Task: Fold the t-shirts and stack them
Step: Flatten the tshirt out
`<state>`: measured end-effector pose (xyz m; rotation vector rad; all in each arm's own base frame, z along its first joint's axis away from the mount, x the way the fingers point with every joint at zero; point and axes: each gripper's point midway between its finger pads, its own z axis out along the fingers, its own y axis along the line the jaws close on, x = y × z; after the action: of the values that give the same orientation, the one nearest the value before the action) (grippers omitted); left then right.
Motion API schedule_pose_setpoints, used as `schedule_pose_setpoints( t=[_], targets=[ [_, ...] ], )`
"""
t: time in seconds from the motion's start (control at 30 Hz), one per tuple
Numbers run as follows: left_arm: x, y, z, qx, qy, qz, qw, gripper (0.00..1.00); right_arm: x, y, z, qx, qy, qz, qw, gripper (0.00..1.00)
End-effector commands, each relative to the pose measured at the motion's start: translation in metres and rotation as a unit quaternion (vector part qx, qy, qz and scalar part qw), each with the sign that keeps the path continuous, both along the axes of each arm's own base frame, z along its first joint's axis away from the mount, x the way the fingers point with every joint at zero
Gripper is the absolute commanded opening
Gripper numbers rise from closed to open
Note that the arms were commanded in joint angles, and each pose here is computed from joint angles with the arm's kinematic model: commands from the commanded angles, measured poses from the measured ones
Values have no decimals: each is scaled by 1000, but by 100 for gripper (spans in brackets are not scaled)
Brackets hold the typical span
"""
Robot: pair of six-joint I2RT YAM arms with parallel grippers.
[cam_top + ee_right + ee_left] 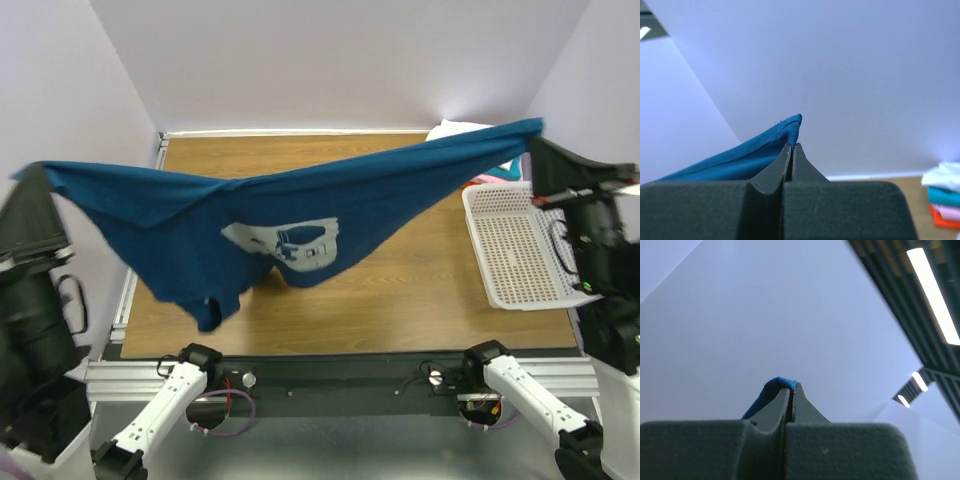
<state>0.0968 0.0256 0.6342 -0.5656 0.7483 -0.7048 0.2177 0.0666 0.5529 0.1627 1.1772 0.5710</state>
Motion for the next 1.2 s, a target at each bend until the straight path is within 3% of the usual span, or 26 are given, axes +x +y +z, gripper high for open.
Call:
schedule_pose_setpoints(
  t=[0.0, 0.07, 0.17, 0.27, 0.37, 0.47, 0.6, 0.67, 0.7, 0.77, 0.8, 0.83, 0.87, 0.9, 0.93, 0.97, 1.03, 1.07, 1.13, 1.17],
  targets=[
    [-42, -13, 52, 86, -82, -12, 993, 0, -49, -5, 32, -27, -41, 20, 999, 1],
    [-74, -11, 74, 98, -124, -14, 987, 0, -60, -9, 42, -22, -53, 20, 998, 1],
    [-84, -9, 89, 96, -139, -15, 985, 0, -80, -10, 57, -21, -75, 31, 996, 1],
    [-70, -11, 91, 103, -127, -7, 987, 0, -80, -9, 59, -26, -76, 35, 996, 1],
    [-29, -17, 83, 112, -87, 9, 990, 0, -60, -10, 49, -29, -53, 17, 998, 1],
    [31, -19, 61, 111, -22, 44, 993, 0, -20, -8, 21, -33, 1, -11, 999, 1],
    [150, -18, -13, 113, 134, 127, 976, 0, 52, -4, -46, -43, 107, -54, 992, 1],
    [203, -14, -71, 116, 226, 175, 951, 0, 96, -8, -93, -53, 168, -104, 979, 1],
    [251, -23, -117, 140, 283, 187, 930, 0, 117, -17, -129, -56, 200, -148, 967, 1],
    [298, -33, -163, 175, 332, 183, 909, 0, 146, -17, -176, -73, 248, -173, 950, 1],
    [339, -42, -213, 198, 384, 174, 885, 0, 170, -10, -221, -95, 297, -177, 934, 1],
    [359, -48, -239, 210, 408, 161, 874, 4, 181, -6, -247, -104, 322, -176, 925, 2],
    [390, -55, -290, 234, 454, 149, 847, 19, 190, -2, -269, -113, 342, -170, 917, 3],
    [402, -60, -315, 247, 475, 140, 833, 34, 199, 2, -291, -124, 361, -167, 909, 5],
    [411, -62, -333, 250, 498, 132, 819, 68, 215, 6, -324, -137, 391, -165, 895, 18],
    [424, -66, -372, 260, 532, 124, 796, 93, 222, 8, -342, -148, 409, -165, 885, 27],
    [429, -66, -395, 268, 556, 121, 778, 98, 236, 9, -378, -168, 443, -165, 865, 54],
    [432, -66, -405, 266, 565, 122, 771, 98, 241, 12, -380, -173, 444, -159, 865, 75],
    [429, -65, -412, 265, 574, 122, 765, 98, 243, 16, -385, -175, 449, -149, 864, 100],
    [424, -64, -415, 262, 577, 121, 764, 98, 243, 18, -386, -172, 449, -141, 865, 100]
  ],
)
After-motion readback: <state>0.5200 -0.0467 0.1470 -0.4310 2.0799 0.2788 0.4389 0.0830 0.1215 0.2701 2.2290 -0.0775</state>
